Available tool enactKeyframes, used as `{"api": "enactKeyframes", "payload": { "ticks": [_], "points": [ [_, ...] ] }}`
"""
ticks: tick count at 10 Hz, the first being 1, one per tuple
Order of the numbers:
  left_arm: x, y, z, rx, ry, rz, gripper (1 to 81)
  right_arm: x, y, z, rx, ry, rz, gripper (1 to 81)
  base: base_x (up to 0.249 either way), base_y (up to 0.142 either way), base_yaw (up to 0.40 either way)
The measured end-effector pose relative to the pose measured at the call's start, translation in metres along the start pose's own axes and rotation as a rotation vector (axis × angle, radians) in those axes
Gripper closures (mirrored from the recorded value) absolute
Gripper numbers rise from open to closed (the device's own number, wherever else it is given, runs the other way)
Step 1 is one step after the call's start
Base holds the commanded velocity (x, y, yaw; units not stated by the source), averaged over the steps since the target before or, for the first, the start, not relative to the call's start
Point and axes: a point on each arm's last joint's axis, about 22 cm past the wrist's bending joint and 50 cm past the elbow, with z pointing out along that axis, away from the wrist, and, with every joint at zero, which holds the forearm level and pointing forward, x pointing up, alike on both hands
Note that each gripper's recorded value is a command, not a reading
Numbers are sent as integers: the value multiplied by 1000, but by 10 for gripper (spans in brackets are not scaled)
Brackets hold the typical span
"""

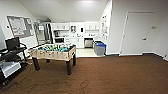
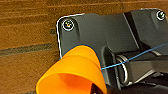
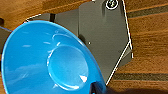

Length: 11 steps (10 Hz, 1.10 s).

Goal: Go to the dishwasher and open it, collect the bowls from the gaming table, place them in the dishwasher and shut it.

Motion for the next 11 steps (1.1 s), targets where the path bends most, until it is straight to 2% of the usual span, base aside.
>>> {"api": "enactKeyframes", "payload": {
  "ticks": [2,4,6,8,11],
  "points": [
    [-2,0,0,0,-3,0,811,-1,0,0,0,-2,1,811,88,0,0],
    [-15,0,-1,0,-18,-2,811,-17,-1,-1,0,-20,3,811,121,0,0],
    [5,1,0,-1,12,1,811,0,2,0,-1,6,-3,811,136,0,0],
    [-2,2,0,-3,0,0,811,-4,1,-1,-1,-2,-2,811,155,0,0],
    [-1,1,0,-2,1,1,811,-5,-1,0,1,-2,-2,811,158,0,0]
  ]
}}
